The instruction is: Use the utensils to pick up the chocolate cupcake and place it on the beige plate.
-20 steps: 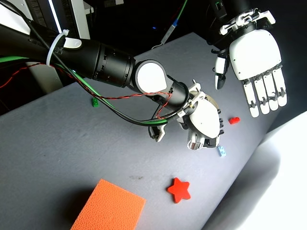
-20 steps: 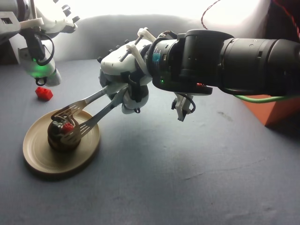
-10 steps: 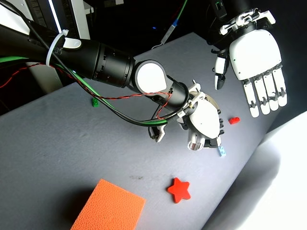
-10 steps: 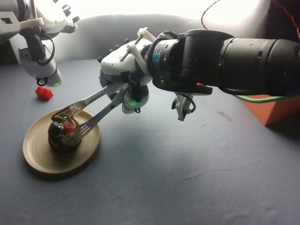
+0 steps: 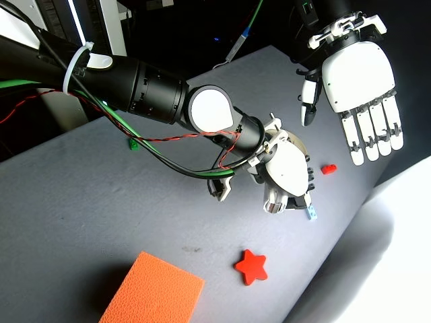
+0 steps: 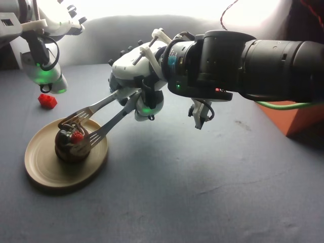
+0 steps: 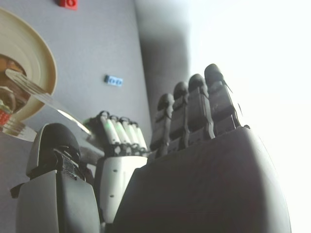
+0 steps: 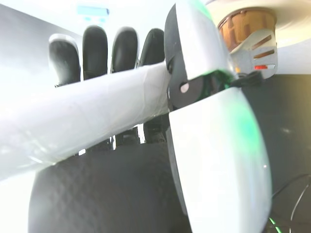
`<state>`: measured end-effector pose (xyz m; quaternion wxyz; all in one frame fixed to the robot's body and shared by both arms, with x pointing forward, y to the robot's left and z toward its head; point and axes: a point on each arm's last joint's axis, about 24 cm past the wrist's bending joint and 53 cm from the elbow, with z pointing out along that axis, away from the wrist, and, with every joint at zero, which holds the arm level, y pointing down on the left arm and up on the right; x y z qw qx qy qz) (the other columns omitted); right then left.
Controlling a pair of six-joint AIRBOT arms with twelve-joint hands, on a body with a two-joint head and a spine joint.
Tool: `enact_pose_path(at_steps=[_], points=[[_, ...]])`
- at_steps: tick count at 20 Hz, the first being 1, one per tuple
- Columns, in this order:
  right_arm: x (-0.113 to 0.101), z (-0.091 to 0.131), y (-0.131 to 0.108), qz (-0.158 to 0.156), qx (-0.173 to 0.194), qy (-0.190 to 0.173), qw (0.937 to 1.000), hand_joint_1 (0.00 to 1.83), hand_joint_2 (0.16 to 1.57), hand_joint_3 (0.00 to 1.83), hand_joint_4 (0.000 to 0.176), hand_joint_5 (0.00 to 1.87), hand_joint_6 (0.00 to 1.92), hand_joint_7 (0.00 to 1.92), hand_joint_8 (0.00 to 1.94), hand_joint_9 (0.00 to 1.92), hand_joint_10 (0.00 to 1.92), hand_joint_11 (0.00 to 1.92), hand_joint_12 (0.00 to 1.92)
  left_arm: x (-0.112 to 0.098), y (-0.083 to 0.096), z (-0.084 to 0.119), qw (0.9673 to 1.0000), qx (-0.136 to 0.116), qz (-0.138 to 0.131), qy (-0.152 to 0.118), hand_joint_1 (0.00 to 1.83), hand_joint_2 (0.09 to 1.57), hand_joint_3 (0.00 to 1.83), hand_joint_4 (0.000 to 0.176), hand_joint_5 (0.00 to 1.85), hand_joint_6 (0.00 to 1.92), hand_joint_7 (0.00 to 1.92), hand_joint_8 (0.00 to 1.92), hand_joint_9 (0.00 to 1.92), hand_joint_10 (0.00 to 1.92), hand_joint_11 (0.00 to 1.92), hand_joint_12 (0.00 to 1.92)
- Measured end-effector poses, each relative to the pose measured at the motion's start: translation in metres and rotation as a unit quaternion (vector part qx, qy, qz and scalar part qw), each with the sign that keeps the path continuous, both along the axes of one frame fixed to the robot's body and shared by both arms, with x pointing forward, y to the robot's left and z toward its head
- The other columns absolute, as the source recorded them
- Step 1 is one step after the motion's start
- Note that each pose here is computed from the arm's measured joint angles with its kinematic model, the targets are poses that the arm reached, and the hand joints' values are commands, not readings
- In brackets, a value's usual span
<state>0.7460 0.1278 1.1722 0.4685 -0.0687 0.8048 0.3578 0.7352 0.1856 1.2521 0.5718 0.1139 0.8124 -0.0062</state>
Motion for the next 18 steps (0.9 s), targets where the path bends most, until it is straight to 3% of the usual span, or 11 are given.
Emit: enact_pose_path(at_steps=[1,3,9,18], points=[[0.0,0.0,0.0,0.0,0.0,0.0,1.0,1.11,1.16,0.0,0.0,0.55,0.98,0.51,1.11,0.46,1.32,0.41,1.73,0.0,0.0,0.0,1.0,0.0,0.0,0.0,0.51,1.04,0.0,0.0,0.08,0.0,0.08,0.0,0.07,0.0,0.0,0.18],[0.0,0.0,0.0,0.0,-0.001,-0.001,1.0,1.11,1.13,0.0,0.0,0.55,0.82,0.51,1.11,0.46,1.31,0.41,1.72,0.0,0.0,0.0,1.0,0.0,0.0,0.0,0.51,1.04,0.0,0.0,0.08,0.0,0.08,0.0,0.07,0.0,0.0,0.19],[0.0,0.0,-0.001,0.0,-0.001,-0.001,1.0,1.1,1.12,0.0,0.0,0.45,0.86,0.45,1.12,0.42,1.33,0.35,1.75,0.0,0.0,0.0,1.0,0.0,0.0,0.0,0.51,1.03,0.0,0.0,0.08,0.0,0.09,0.0,0.07,0.0,0.0,0.16],[0.01,0.001,-0.02,-0.016,-0.005,-0.003,0.9999,1.07,1.12,0.0,0.0,0.52,0.83,0.51,1.12,0.45,1.33,0.38,1.74,0.0,0.0,0.0,1.0,0.0,0.0,0.0,0.52,1.03,0.0,0.0,0.1,0.0,0.09,0.0,0.08,0.0,0.0,0.19]])
